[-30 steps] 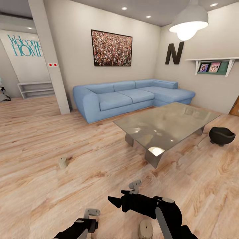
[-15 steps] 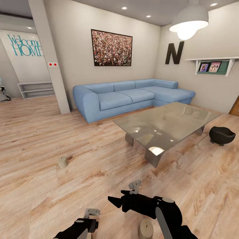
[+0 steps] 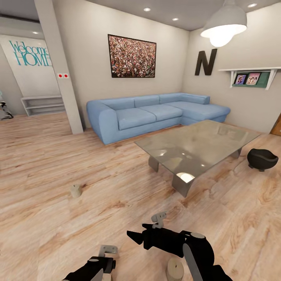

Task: Place each of the two pumpkins and all three candles from the living room inside a cabinet in the living room (use any cabinet), then make sure every cabinet is closed, and position the cauldron so it is next to a table in the living room.

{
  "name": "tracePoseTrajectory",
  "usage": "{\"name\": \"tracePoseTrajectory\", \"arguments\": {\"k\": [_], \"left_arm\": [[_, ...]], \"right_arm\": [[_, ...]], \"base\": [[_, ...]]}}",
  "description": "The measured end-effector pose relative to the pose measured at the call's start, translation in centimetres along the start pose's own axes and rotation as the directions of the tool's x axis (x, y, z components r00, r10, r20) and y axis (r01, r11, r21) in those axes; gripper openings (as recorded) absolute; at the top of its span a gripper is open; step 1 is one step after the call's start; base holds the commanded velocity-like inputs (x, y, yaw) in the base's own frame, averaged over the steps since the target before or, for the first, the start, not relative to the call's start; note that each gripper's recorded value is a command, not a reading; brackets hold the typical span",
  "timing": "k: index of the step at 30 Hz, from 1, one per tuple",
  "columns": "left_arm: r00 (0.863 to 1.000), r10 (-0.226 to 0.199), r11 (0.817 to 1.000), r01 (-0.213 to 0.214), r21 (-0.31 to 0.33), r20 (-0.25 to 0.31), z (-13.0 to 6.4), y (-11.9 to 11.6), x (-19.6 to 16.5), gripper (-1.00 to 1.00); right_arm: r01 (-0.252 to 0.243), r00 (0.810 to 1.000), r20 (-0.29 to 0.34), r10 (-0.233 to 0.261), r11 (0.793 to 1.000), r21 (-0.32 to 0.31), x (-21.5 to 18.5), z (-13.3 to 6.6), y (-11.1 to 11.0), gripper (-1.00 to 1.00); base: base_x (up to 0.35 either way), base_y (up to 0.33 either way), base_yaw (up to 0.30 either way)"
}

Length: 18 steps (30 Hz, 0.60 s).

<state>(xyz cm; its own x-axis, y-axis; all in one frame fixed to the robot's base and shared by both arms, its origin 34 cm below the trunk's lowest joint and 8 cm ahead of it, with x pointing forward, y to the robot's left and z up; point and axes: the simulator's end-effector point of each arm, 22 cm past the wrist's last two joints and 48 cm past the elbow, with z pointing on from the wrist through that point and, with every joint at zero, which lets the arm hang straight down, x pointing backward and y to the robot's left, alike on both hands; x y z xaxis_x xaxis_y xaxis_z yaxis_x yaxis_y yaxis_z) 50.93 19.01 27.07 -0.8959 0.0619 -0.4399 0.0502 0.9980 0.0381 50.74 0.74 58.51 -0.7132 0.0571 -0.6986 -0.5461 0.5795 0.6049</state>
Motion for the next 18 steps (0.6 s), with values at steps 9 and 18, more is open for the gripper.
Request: {"name": "tracePoseTrajectory", "arguments": {"k": [9,18], "left_arm": [[1.0,0.003,1.0,-0.003,-0.001,0.0,0.0,0.03,0.02,1.0],[1.0,0.005,1.0,-0.005,-0.001,0.0,0.01,0.04,0.03,1.0]], "right_arm": [[0.0,1.0,0.001,0.0,1.0,0.0,-0.02,0.0,0.02,1.0],[0.001,1.0,0.0,-0.001,1.0,0.0,-0.02,-0.01,-0.01,1.0]], "base": [[0.011,0.081,0.0],[0.009,0.074,0.0]]}}
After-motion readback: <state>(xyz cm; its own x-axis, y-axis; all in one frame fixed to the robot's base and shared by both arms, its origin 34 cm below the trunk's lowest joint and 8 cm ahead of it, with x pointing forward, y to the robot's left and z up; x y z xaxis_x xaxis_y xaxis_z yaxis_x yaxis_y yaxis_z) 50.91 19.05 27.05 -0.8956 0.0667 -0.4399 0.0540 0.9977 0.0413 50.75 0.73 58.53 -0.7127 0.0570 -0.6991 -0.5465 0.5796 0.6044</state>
